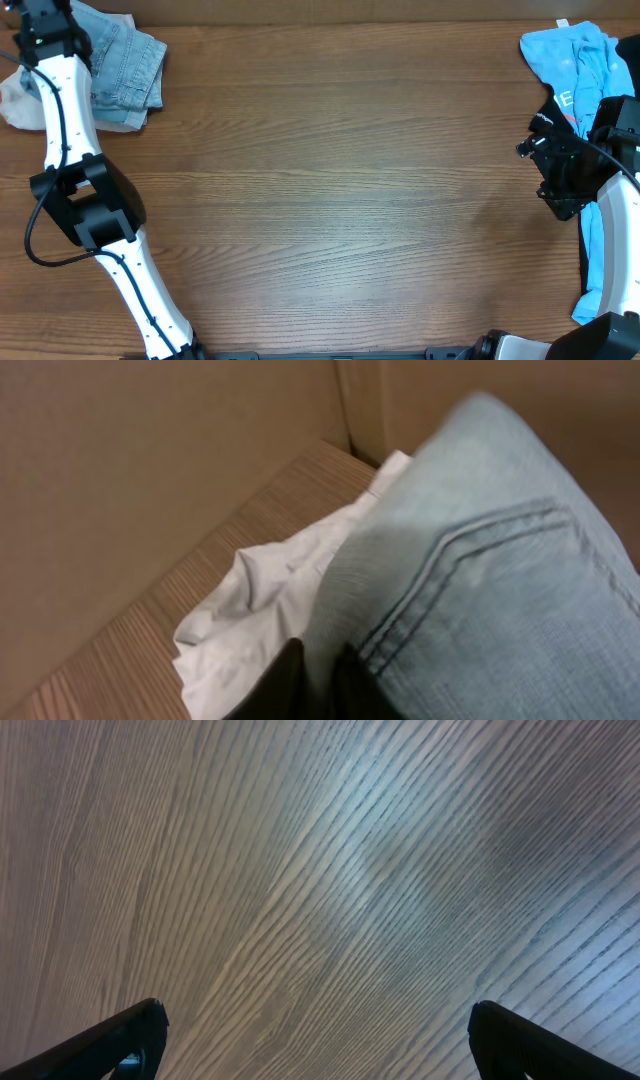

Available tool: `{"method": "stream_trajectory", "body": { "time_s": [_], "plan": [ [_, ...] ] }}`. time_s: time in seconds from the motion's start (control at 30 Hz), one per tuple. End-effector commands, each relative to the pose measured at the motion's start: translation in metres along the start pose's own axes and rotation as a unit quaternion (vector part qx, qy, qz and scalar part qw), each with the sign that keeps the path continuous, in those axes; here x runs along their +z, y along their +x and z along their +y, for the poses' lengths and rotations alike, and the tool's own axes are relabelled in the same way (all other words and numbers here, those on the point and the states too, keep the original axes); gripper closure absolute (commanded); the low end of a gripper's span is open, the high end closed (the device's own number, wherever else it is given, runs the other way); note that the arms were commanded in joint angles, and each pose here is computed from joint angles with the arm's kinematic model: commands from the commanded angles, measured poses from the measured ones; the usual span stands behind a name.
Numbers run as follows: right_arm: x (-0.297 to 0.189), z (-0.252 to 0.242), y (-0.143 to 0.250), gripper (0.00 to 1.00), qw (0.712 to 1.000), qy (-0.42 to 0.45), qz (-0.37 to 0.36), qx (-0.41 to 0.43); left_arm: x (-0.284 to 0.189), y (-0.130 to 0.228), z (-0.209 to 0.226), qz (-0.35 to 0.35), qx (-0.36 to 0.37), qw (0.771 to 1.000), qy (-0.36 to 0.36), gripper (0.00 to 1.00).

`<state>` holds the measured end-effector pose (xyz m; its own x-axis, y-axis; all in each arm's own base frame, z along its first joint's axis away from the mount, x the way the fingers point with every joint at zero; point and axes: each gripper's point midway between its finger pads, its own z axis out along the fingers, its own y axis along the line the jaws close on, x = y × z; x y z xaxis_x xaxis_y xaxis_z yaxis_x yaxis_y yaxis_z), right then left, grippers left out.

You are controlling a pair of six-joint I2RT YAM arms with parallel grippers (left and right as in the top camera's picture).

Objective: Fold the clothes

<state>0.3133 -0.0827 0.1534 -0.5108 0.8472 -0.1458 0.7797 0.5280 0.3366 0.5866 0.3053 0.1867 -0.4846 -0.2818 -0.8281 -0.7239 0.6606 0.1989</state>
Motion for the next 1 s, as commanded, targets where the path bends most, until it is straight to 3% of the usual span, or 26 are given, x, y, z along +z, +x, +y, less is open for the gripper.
{"method": "stream_trajectory", "body": {
  "time_s": [0.0,0.03,0.07,0.1,0.17,0.27,0.4,0.5,0.53,0.7,0.97],
  "plan": [
    [-0.008,0.007,-0.006,0.00,1.000,-0.013,-0.013,-0.004,0.018,-0.003,0.013,-0.007,-0.006,1.000,0.005,0.67],
    [-0.008,0.007,-0.006,0.00,1.000,-0.013,-0.013,-0.004,0.022,-0.002,0.018,-0.003,-0.010,1.000,0.009,0.42],
    [-0.008,0.007,-0.006,0.00,1.000,-0.013,-0.013,-0.004,0.024,-0.001,0.020,-0.001,-0.011,1.000,0.013,0.28],
    [-0.008,0.007,-0.006,0.00,1.000,-0.013,-0.013,-0.004,0.025,-0.001,0.023,0.000,-0.013,1.000,0.015,0.22],
    [-0.008,0.007,-0.006,0.00,1.000,-0.013,-0.013,-0.004,0.026,-0.004,0.030,-0.001,-0.017,1.000,0.011,0.25],
    [-0.008,0.007,-0.006,0.00,1.000,-0.013,-0.013,-0.004,0.019,-0.007,0.034,0.000,-0.017,1.000,0.011,0.42],
    [-0.008,0.007,-0.006,0.00,1.000,-0.013,-0.013,-0.004,0.005,-0.005,0.013,0.015,-0.006,0.998,0.057,0.53],
    [-0.008,0.007,-0.006,0.00,1.000,-0.013,-0.013,-0.004,-0.007,0.007,-0.020,0.040,0.004,0.991,0.126,0.87],
    [-0.008,0.007,-0.006,0.00,1.000,-0.013,-0.013,-0.004,-0.012,0.013,-0.032,0.053,0.002,0.987,0.151,0.94],
    [-0.008,0.007,-0.006,0.00,1.000,-0.013,-0.013,-0.004,-0.017,0.032,-0.059,0.085,-0.019,0.979,0.185,0.96],
    [-0.008,0.007,-0.006,0.00,1.000,-0.013,-0.013,-0.004,0.010,0.067,-0.070,0.112,-0.006,0.977,0.181,0.70]
  ]
}}
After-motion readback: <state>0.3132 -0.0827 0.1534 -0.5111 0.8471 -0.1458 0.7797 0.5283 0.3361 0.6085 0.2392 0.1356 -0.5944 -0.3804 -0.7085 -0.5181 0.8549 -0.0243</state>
